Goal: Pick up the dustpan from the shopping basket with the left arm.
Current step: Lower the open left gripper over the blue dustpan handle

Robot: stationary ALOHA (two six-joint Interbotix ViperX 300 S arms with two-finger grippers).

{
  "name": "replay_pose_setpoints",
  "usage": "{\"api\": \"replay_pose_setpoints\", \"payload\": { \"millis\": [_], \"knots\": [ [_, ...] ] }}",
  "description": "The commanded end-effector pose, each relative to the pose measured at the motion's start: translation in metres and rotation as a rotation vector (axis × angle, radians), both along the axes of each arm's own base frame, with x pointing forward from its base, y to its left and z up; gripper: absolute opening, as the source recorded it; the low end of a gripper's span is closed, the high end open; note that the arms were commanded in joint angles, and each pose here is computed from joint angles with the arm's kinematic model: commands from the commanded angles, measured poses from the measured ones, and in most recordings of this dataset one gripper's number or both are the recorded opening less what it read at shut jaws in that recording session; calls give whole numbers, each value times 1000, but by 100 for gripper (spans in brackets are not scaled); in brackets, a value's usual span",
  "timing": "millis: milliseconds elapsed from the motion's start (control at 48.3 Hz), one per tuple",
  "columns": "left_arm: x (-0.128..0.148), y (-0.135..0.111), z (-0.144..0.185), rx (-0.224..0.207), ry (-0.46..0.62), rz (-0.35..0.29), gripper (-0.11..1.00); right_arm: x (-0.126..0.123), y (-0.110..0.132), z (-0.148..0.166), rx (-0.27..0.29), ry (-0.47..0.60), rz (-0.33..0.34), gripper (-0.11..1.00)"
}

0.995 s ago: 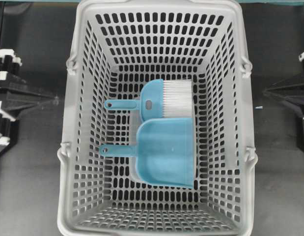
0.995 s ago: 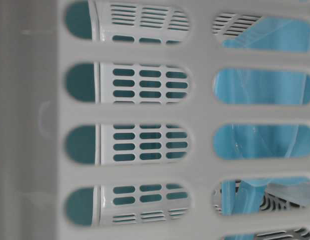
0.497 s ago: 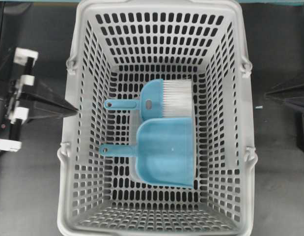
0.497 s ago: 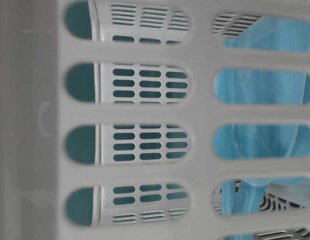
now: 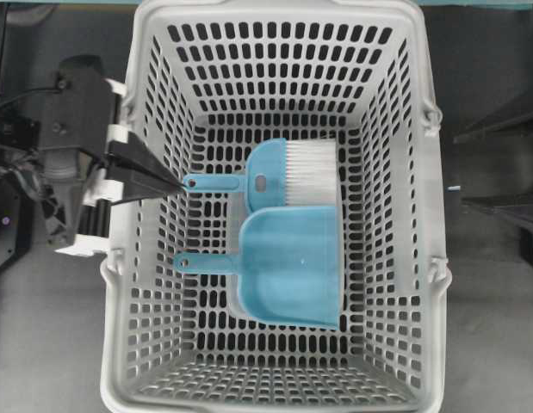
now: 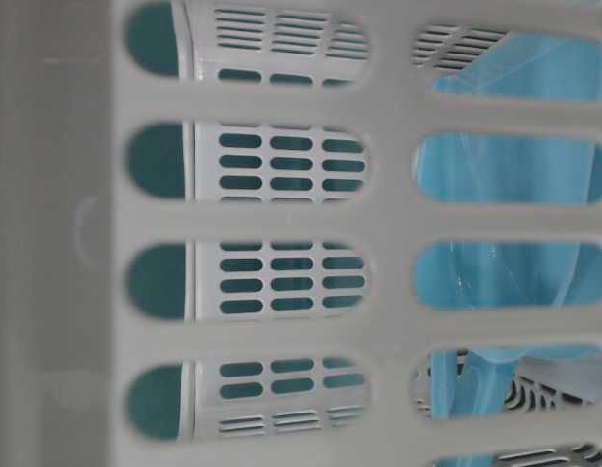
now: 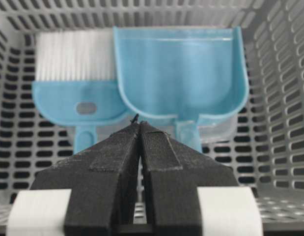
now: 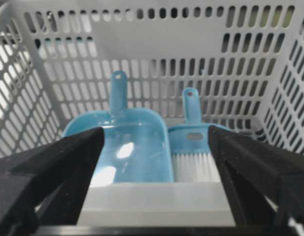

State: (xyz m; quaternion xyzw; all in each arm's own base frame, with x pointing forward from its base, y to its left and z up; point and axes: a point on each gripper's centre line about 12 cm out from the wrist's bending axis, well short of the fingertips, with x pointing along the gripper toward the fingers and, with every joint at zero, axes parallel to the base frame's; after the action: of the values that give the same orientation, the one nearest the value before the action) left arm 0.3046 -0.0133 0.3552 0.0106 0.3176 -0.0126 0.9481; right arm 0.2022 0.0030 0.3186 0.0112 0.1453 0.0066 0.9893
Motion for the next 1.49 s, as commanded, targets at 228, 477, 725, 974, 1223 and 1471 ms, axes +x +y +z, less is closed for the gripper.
{"api": "replay_pose_setpoints", "payload": {
  "millis": [228,477,725,974,1223,1471],
  "knots": [
    [29,-4,0,21,151,-10,0,15,1,4,9,-23,1,78],
    [53,-8,-13,20,251,-6,21,16,1,2,11,-18,-1,78],
    [75,-34,-39,6,403,-27,87,16,1,1,11,-20,1,78],
    [87,-47,-88,24,567,-32,89,15,1,-4,24,-13,-3,78],
    [93,-48,-126,42,661,-36,89,13,1,-9,52,-7,-12,78],
    [91,-47,-151,44,714,-28,88,13,1,-11,53,-16,-12,78]
  ]
}}
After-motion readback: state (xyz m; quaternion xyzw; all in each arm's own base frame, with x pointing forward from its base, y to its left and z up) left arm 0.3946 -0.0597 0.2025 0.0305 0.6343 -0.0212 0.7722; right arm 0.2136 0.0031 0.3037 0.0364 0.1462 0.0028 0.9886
